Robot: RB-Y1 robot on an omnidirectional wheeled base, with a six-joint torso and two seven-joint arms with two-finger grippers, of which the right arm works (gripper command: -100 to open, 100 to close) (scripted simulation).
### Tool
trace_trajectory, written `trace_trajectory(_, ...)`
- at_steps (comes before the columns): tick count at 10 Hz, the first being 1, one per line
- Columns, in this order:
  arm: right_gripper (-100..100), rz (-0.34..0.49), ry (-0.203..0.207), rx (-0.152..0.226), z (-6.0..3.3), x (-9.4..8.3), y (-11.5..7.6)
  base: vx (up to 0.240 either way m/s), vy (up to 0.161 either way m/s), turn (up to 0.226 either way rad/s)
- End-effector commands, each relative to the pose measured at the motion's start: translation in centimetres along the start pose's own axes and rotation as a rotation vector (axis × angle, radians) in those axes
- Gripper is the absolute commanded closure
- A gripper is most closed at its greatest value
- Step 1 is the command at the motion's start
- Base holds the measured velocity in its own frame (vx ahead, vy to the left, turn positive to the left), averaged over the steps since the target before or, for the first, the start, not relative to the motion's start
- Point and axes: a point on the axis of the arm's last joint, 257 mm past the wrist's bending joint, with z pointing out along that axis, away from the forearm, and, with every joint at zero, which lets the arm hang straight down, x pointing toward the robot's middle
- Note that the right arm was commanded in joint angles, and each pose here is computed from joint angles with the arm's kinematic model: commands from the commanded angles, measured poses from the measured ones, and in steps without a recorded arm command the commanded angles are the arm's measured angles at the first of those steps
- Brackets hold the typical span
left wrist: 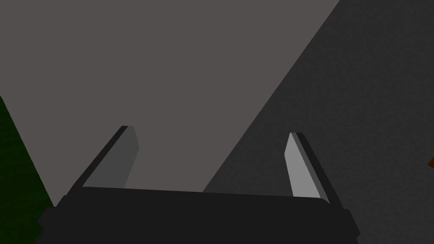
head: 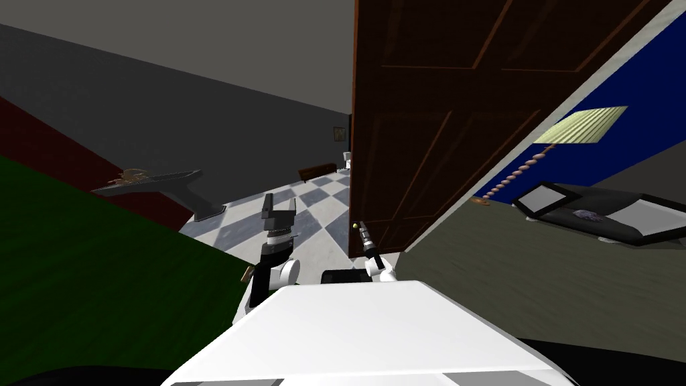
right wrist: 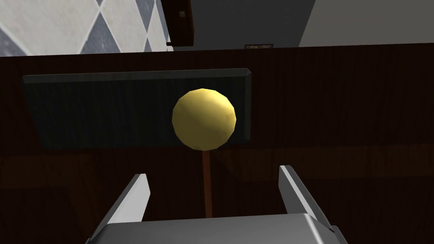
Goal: Push the door open
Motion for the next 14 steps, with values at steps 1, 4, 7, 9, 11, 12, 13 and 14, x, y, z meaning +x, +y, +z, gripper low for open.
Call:
trace_trajectory(1, -100, 0.022, 0.0, -0.002, 0.17, 1.2, 0.1, 0.135, 0.124, -0.01)
trace_trajectory(4, 100, 0.012, -0.002, 0.002, 0.06, 0.6, -0.1, 0.007, 0.007, 0.0)
trace_trajectory(7, 100, 0.012, -0.002, 0.002, 0.06, 0.6, -0.1, -0.009, -0.012, 0.001)
trace_trajectory(9, -100, -0.006, 0.016, 0.004, 0.05, 0.5, -0.2, -0.007, -0.025, -0.107)
trace_trajectory(11, -100, -0.02, 0.038, 0.005, 0.05, 0.8, -0.3, -0.023, -0.096, -0.233)
trace_trajectory(12, -100, -0.023, 0.049, 0.006, 0.05, 1.1, -0.3, -0.047, -0.077, -0.132)
trace_trajectory(13, -100, -0.026, 0.061, 0.007, 0.05, 1.4, -0.3, -0.052, -0.065, -0.192)
trace_trajectory(14, -100, -0.027, 0.073, 0.007, 0.05, 1.9, -0.4, -0.041, -0.051, -0.176)
